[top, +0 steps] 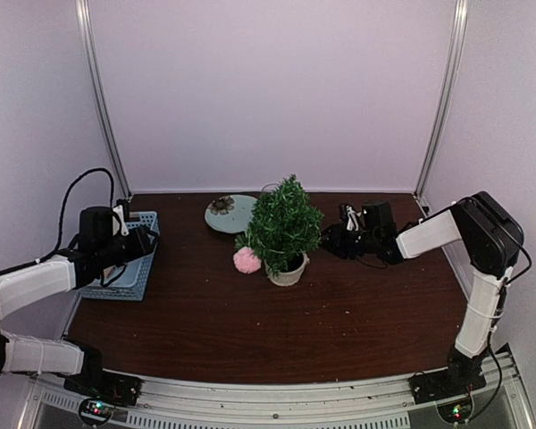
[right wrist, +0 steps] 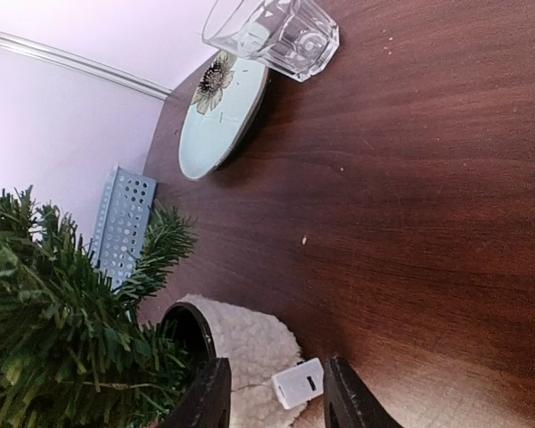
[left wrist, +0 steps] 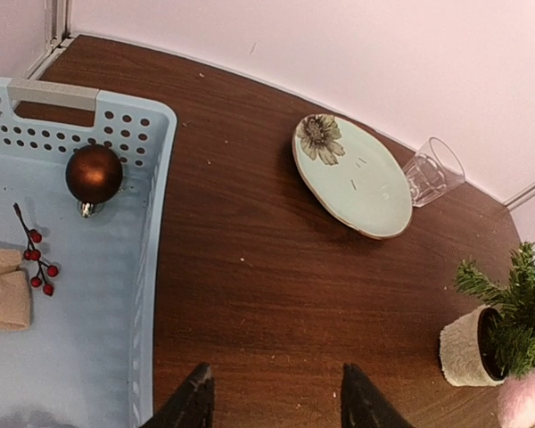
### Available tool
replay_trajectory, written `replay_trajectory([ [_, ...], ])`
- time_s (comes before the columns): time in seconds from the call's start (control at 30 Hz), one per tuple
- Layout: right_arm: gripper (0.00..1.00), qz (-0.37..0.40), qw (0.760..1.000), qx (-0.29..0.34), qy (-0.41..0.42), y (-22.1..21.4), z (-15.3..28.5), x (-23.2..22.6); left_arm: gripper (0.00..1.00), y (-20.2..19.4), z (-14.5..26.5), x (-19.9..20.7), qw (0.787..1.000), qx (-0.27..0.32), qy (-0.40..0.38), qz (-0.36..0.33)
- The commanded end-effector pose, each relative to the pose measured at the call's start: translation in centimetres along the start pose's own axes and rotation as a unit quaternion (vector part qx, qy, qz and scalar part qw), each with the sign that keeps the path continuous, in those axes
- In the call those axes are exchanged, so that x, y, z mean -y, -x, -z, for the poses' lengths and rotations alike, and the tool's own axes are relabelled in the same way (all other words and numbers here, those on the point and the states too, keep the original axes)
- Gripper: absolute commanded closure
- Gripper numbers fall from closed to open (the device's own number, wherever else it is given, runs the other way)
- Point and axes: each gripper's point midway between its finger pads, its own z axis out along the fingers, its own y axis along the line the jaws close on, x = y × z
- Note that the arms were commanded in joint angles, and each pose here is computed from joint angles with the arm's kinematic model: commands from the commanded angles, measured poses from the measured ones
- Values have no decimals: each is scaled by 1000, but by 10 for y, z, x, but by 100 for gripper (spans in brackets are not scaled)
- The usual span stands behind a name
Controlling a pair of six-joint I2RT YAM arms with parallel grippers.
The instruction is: Decorate the small christmas tree
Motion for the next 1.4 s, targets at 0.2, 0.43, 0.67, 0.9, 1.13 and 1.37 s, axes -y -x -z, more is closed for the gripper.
replay_trajectory([
  [0.2, 68, -28, 998, 5, 64, 7, -25, -17, 54, -11, -3, 16, 999, 0, -46, 1],
  [0.43, 71, -41, 996, -10, 78, -6, -35, -18, 55, -28, -3, 29, 998, -15, -67, -10],
  [0.67, 75, -47, 995, -20, 86, -22, -37, -16, 59, -49, 1, 44, 996, -20, -88, -14],
  [0.9, 80, -69, 992, -18, 103, -31, -33, -15, 61, -70, 5, 53, 995, -30, -98, -16],
  [1.13, 85, -76, 990, -22, 114, -43, -30, -20, 63, -77, 9, 48, 995, -31, -95, -9],
  [1.37, 87, -83, 989, -25, 124, -53, -28, -28, 63, -88, 10, 46, 995, -39, -96, -2],
])
